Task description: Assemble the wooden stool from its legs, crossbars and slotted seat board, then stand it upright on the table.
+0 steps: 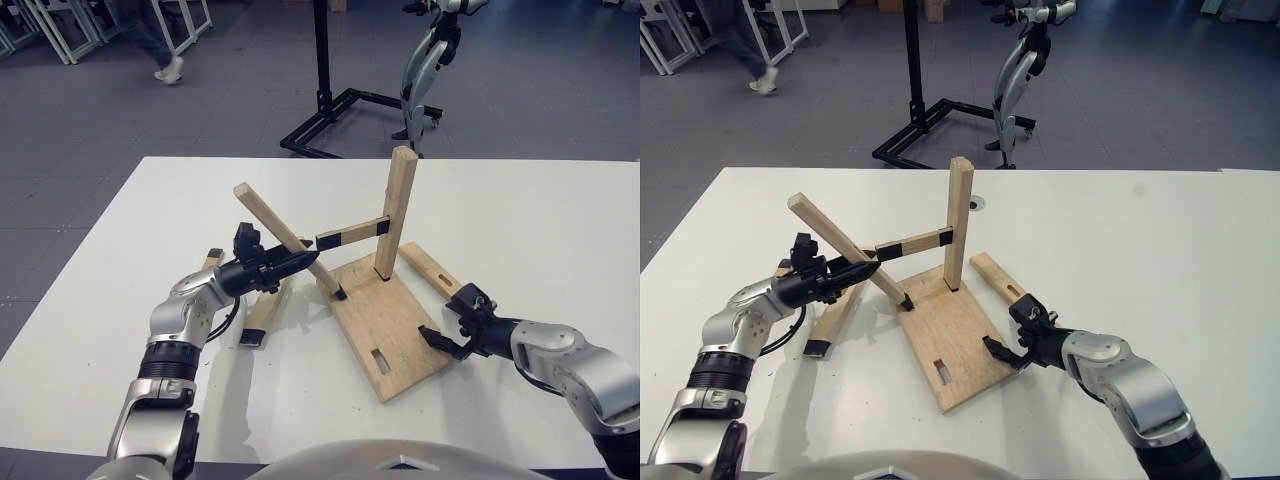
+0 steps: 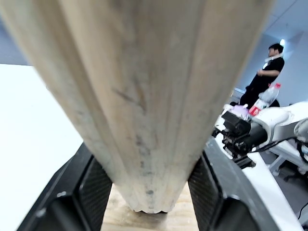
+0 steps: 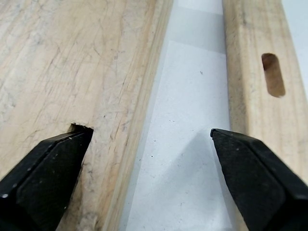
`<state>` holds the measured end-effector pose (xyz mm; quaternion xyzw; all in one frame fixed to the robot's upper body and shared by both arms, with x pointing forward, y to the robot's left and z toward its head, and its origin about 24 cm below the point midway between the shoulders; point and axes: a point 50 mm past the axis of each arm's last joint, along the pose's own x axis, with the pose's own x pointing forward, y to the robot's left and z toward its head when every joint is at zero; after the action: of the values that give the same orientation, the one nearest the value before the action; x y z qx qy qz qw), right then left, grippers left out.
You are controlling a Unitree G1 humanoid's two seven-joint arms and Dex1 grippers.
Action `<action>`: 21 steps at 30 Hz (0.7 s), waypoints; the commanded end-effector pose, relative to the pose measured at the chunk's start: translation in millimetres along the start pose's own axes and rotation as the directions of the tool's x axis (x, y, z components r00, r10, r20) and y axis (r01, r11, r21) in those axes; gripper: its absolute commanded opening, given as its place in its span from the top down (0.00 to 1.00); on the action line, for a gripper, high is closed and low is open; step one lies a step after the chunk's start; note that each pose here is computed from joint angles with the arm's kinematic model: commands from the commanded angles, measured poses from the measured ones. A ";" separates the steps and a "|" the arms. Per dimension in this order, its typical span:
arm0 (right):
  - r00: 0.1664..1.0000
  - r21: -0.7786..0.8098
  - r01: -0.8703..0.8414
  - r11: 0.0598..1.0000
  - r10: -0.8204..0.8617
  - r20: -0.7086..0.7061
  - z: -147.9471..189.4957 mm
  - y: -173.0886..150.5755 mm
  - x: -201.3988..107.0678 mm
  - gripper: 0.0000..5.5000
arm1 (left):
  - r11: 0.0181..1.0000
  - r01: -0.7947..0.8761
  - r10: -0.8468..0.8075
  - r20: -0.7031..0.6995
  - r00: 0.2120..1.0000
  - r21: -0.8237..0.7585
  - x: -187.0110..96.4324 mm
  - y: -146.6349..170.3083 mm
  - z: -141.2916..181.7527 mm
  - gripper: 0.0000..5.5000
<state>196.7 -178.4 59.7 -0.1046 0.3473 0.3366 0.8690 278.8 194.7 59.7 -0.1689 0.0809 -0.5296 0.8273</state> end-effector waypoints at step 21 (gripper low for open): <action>1.000 0.017 -0.019 1.000 0.018 0.020 1.3 10.5 6.9 0.17 | 0.986 0.045 0.003 -0.288 0.958 0.161 18.5 4.6 -2.6 0.63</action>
<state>197.5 -173.0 57.8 -0.0982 0.3381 0.3218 0.8789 293.0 176.4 74.2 -0.0583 0.0890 -0.5695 0.8151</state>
